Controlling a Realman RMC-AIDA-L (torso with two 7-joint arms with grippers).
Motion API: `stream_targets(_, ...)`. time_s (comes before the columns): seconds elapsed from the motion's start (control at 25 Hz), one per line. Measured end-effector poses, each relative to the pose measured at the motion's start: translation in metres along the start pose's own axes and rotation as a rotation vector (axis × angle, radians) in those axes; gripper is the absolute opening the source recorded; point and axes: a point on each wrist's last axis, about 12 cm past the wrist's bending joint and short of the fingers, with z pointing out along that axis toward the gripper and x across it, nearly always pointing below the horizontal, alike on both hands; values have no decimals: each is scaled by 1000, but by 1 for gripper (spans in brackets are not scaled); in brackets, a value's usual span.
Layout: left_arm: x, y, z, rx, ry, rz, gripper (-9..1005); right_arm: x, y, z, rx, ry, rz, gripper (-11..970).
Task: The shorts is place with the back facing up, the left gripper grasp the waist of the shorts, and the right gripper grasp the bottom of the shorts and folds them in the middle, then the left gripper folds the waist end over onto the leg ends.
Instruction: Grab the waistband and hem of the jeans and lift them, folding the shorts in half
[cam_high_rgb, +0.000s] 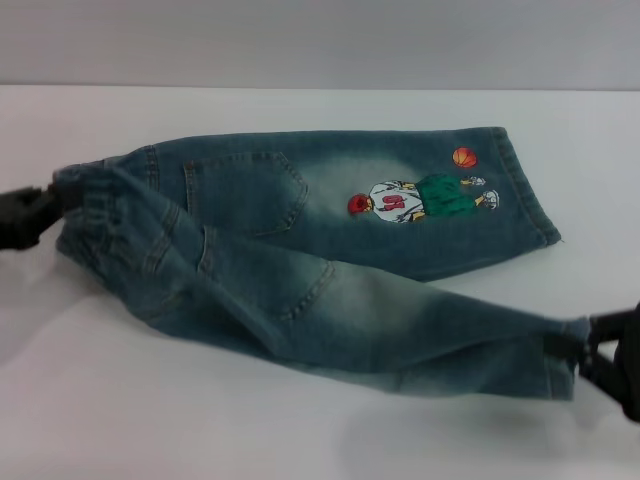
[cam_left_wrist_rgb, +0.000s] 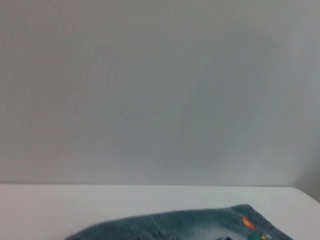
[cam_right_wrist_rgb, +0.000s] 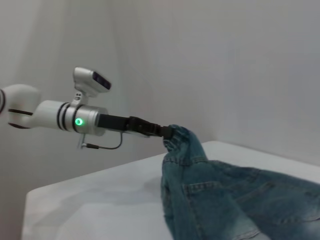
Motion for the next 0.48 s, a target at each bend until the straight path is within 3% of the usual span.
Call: stream_targets(0.48, -23, 11, 26, -72, -26, -12, 69, -32, -34, -5, 109, -79, -48, 0)
